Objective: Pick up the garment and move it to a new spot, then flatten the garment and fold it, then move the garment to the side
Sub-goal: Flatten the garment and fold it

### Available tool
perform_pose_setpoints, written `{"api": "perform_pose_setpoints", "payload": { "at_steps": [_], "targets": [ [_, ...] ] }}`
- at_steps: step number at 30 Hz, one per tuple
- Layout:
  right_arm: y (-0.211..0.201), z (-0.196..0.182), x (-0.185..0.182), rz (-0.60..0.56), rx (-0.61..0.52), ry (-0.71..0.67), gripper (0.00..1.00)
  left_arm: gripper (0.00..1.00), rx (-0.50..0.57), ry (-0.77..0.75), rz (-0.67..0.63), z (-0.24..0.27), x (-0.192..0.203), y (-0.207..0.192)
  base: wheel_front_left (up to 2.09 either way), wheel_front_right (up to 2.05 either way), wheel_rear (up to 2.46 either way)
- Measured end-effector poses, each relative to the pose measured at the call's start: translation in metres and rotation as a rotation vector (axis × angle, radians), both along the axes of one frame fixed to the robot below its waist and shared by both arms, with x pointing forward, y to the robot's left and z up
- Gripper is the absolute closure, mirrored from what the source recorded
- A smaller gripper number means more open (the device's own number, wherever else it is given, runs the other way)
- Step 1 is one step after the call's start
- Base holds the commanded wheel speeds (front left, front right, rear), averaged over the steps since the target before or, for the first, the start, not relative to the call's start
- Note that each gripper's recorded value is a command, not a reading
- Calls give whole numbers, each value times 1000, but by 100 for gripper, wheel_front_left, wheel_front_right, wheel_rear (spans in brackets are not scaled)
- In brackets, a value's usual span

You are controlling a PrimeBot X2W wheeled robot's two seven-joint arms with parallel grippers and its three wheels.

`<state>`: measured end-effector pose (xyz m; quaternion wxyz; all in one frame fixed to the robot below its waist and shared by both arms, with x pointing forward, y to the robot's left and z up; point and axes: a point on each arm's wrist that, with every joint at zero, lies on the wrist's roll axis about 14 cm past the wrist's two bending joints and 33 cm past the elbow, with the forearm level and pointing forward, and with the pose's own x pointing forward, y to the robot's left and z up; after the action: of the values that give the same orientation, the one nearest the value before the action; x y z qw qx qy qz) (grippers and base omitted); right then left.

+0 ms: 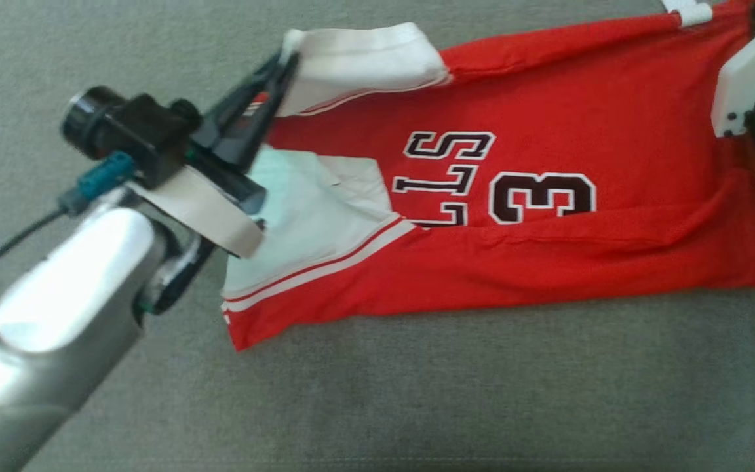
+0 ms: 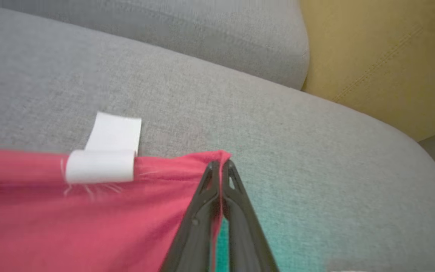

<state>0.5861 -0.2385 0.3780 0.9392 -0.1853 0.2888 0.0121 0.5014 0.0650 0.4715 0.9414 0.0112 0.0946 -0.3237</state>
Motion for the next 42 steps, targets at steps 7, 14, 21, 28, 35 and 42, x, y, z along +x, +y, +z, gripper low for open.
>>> {"api": "perform_pose_setpoints", "payload": {
  "at_steps": [7,14,21,28,35,42],
  "targets": [
    [6,55,14,1,92,-188,100,100,33,-53,61,13,28,16,0,0,0],
    [12,105,27,-16,218,-362,100,100,62,-146,131,42,74,32,0,0,0],
    [22,123,39,-36,337,-435,100,100,35,-235,223,64,117,49,0,0,0],
    [34,112,39,-4,351,-407,100,100,33,-241,242,61,127,51,0,0,0],
    [37,115,36,28,332,-392,100,100,41,-244,195,61,113,42,0,0,0],
    [35,82,-1,45,301,-253,100,100,79,-172,121,31,66,37,0,0,0]
  ]
}}
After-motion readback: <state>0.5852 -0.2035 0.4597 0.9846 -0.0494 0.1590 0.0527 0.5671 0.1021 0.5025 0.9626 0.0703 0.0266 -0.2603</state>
